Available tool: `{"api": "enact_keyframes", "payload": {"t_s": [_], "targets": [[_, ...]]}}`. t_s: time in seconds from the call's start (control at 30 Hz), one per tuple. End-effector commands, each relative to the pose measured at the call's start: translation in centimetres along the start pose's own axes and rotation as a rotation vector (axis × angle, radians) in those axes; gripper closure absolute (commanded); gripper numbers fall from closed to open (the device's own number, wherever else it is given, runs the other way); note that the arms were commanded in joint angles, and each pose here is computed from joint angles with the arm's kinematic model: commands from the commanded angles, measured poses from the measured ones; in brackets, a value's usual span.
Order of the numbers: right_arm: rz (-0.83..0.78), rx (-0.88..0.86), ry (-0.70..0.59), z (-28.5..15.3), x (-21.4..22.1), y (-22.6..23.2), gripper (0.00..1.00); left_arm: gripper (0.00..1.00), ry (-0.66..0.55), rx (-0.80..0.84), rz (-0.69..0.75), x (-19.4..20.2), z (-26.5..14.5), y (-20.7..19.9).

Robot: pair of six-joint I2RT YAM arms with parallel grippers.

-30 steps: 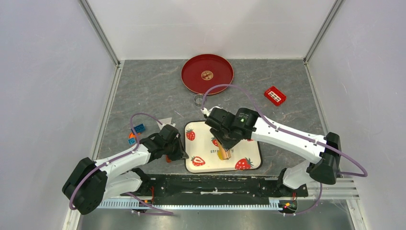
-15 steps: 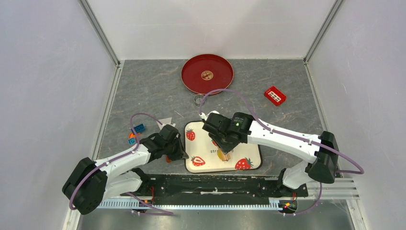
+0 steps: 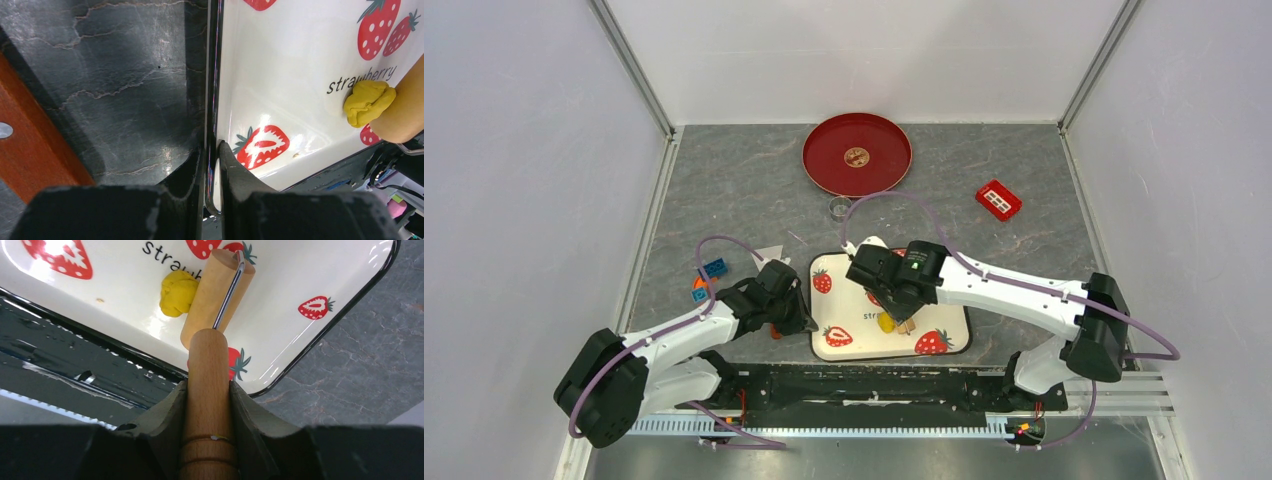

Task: Roll out the dumpling wrappers from the dough

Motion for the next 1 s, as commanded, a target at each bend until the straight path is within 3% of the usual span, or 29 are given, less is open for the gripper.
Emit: {"api": "enact_keyframes", "payload": {"t_s": [0.0,0.23,0.67,0.97], "targets": [[0.008,-0.025,0.027,1.1,0.6,1.0,1.00,0.98,-0.023,-0.039,-0.014,-0.3,0.4,0.8],[0.015,-0.072,-0.002,1.3,0.3,2.1,1.00,0.98,-0.022,-0.039,-0.014,-0.3,0.4,0.8],[0.066,0.012,-0.087,-3.7,-2.7,0.3,1.00,0.98,-0.023,-0.039,-0.014,-0.3,0.4,0.8],[0.035,0.008,-0.050,-1.9,-2.1,1.3,1.00,0.98,-0.022,-0.041,-0.015,-0.3,0.4,0.9]]}}
Point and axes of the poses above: each gripper's point midway between its finger pads, its own z axis out along the fingers, its own y axis along the line the jaws close on, x = y × z, the point moved 2 cm from there along -z, back along the fingers, and after that the axes turned 2 degrees about -z, right-handed, at the moved point
